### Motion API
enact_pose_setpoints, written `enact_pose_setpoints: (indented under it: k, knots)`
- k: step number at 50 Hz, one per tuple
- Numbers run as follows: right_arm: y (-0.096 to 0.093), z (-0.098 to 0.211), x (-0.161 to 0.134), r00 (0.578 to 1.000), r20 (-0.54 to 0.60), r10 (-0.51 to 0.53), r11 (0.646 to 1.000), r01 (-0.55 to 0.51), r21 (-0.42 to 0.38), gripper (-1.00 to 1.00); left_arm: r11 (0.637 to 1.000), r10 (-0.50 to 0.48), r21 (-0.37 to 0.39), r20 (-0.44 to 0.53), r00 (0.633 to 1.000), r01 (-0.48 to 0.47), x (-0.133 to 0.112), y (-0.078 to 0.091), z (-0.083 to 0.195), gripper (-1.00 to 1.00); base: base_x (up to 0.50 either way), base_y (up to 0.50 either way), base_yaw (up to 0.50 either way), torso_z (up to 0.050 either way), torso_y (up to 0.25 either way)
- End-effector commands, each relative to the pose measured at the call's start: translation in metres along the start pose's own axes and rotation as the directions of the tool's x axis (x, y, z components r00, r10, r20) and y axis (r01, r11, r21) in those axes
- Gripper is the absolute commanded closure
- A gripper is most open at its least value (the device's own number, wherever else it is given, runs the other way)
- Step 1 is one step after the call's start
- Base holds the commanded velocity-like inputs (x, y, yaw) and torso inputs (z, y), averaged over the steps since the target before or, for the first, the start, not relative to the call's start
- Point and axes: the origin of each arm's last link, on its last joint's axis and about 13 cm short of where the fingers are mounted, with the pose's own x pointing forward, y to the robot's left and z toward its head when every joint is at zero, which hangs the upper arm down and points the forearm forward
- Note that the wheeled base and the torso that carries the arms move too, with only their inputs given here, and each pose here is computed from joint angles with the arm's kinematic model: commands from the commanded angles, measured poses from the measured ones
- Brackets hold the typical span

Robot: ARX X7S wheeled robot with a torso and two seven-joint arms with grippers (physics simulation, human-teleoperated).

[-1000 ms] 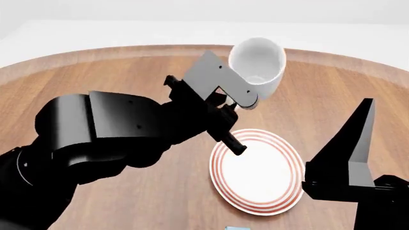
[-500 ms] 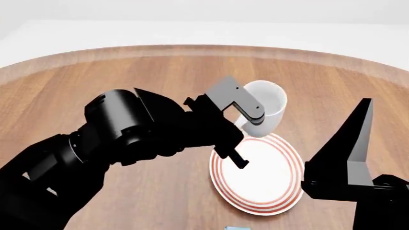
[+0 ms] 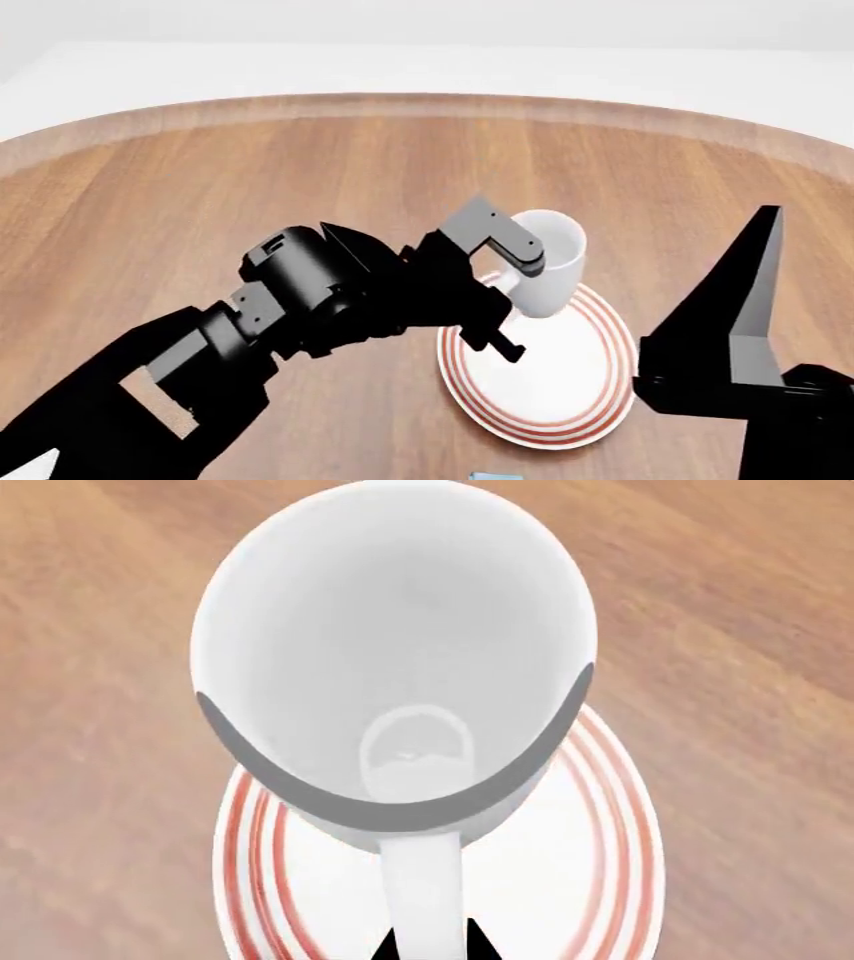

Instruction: Pick up the white mug and put it on the plate, and put the chocolate pudding to the right of the plate.

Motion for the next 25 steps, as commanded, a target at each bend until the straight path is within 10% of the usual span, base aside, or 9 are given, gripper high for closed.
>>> enact_pose_setpoints:
  k: [1,25]
  knots:
    - [-0.003,0.001,0.001,1.0,0.021,0.001,1.0,0.0,-0.021,-1.0,0.997,-0.055,-0.056,0.023,0.998,0.056,0.019,-0.002,-0.004,1.0,0.0,0.0,0.0,0.0,0.0]
    - [-0.004,0.002,0.002,1.0,0.02,-0.009,1.0,0.01,-0.013,-1.0,0.996,-0.056,-0.078,-0.034,0.998,0.053,0.032,-0.009,-0.004,1.0,0.0,0.0,0.0,0.0,0.0]
